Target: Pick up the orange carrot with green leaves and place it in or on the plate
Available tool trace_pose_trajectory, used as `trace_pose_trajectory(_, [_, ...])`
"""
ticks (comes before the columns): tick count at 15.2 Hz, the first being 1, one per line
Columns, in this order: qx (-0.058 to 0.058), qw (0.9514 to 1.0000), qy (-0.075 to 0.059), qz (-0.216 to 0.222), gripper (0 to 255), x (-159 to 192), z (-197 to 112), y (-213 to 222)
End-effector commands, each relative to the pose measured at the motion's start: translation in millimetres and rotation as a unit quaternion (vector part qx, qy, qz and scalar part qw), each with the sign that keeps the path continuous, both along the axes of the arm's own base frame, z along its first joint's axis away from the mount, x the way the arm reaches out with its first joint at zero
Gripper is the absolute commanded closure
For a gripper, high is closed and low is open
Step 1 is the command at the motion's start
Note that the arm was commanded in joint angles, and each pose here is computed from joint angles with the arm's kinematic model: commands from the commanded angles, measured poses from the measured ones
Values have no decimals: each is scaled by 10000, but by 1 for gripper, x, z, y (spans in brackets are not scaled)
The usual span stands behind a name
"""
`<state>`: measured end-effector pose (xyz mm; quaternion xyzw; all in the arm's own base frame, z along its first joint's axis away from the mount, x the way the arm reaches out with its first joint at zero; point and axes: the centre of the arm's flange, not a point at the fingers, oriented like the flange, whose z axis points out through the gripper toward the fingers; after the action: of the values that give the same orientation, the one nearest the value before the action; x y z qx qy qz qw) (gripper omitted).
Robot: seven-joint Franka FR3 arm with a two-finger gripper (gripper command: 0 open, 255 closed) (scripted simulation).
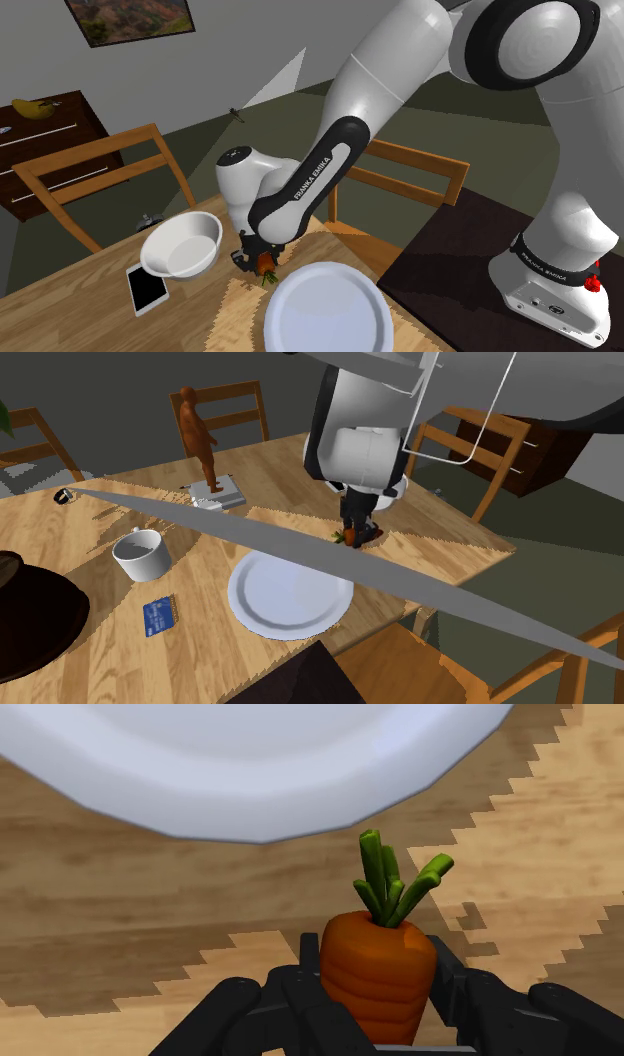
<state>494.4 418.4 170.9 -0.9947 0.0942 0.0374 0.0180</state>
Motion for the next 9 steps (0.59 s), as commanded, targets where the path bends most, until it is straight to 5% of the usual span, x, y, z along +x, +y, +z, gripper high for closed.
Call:
trace_pose_trajectory(1, [-1,10000,0,0,255,0,9,0])
trace_pose_trajectory(9, [-1,10000,0,0,255,0,51,0])
